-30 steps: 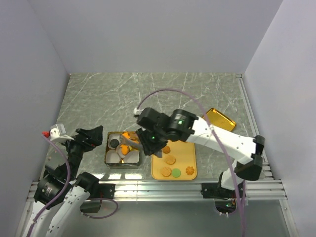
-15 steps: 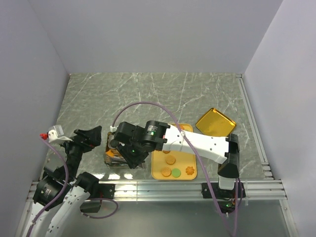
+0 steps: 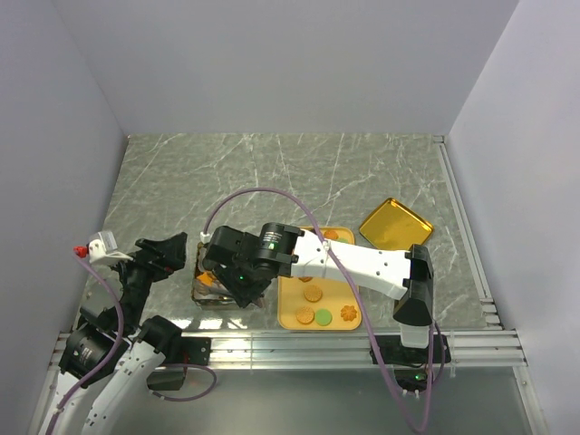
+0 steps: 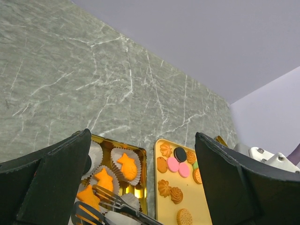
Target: Pack the cookies
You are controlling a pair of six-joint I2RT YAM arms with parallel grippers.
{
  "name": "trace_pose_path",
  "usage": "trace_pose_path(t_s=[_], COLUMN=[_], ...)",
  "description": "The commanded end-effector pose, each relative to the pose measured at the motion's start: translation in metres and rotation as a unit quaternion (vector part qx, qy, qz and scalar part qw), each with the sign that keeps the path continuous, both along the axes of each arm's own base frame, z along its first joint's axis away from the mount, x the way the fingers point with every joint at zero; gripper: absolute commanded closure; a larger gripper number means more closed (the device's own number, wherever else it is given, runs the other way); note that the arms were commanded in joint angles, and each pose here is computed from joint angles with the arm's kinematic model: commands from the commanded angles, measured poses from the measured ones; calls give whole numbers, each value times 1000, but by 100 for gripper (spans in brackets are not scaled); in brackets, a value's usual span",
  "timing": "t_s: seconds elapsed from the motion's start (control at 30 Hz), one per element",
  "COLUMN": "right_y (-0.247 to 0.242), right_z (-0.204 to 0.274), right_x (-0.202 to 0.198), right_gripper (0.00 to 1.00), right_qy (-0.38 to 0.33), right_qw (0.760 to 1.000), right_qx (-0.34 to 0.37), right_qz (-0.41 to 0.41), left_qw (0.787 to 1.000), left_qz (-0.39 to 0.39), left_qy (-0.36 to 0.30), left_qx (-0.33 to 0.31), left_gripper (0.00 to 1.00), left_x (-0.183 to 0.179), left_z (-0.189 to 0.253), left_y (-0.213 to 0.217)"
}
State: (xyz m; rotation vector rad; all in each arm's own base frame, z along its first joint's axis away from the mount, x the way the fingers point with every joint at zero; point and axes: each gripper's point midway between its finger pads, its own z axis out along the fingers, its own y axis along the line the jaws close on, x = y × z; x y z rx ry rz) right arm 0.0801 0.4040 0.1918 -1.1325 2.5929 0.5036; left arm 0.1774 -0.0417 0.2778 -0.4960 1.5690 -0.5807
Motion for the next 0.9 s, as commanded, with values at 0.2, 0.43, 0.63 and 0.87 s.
trace_pose_path(t_s=[0.2,0.43,0.63,0.87], right_y=[17,21,22,21], right_z=[11,5,5,7], right_x=[7,8,12,16], right_gripper=[69,64,57,52], right_qy=[-16,-15,-25,-32], right_qw=[1000,1000,1000,999], right_qx=[24,18,13,9], right_qz=[-6,-6,-10,-13], left_qw=[1000,1000,1000,1000], left_qz=[4,0,-2,-8], left_qy=[-23,-21,-19,-16], left_qx=[-15,-14,-12,-10], left_gripper=[1,0,1,1], left_x=[-4,-4,-3,-2], left_z=[17,16,16,15], left_y=[3,2,1,-2])
